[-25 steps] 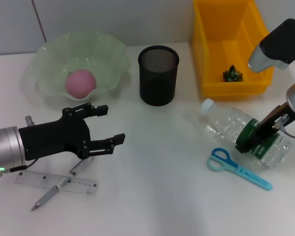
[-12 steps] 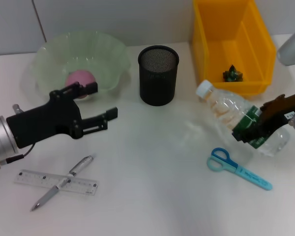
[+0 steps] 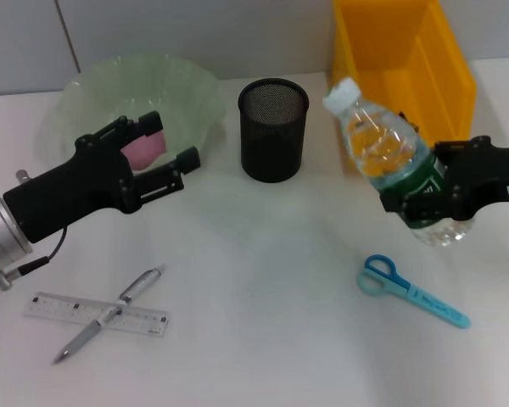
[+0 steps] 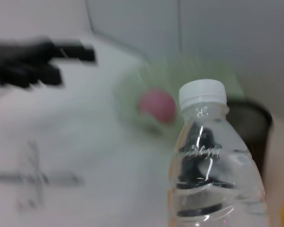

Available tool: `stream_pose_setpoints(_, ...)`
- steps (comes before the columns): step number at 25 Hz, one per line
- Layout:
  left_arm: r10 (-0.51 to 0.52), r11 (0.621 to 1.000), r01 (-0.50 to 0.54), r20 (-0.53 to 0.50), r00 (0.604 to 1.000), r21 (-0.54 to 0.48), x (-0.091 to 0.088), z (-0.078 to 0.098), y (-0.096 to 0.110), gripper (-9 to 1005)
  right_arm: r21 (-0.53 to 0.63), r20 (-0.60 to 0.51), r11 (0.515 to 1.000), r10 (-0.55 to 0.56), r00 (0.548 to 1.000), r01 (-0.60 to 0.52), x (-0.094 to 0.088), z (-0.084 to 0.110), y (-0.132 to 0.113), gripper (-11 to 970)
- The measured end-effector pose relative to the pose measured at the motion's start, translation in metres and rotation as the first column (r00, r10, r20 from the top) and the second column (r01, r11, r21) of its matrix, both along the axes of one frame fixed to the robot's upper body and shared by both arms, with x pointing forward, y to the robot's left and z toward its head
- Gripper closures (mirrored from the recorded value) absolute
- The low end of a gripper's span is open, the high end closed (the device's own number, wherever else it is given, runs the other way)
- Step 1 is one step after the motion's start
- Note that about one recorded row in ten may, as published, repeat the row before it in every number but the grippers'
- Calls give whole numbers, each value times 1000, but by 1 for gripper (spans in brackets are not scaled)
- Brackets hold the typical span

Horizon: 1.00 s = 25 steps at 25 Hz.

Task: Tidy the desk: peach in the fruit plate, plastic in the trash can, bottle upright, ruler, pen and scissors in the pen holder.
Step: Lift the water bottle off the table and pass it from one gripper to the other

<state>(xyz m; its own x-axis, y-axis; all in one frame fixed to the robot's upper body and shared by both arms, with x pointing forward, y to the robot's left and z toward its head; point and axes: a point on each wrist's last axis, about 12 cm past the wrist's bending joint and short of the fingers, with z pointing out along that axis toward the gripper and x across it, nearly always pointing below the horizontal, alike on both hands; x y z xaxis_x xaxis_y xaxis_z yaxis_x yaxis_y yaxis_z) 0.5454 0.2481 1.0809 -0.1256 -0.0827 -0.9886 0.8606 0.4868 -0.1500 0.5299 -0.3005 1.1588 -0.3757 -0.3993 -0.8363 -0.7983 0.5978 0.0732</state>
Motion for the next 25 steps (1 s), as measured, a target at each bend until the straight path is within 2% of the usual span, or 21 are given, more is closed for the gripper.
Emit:
stream_pose_setpoints(4,7,993,-11,-36,999,-118,0,4,-5,169,164,149,984,41,988,-66,-7,-13,-7,188)
stream_pose_setpoints(7,-7,983,-6,-69,998,-181,1,7,-9,170,177,188,980,61,980,-94,-9,-20,-7,188)
stream_pose_setpoints(10,-56,974,41,-62,996,-221,0,13,-13,170,178,221,975,93,971,-134,-9,-28,-1,188)
stream_pose_setpoints(15,-121,964,105,-49,991,-246,-1,19,-20,170,225,262,953,140,955,-202,-5,-37,13,189)
stream_pose_setpoints(25,-161,955,142,-54,986,-259,0,19,-34,171,269,280,918,217,935,-293,5,-44,36,189)
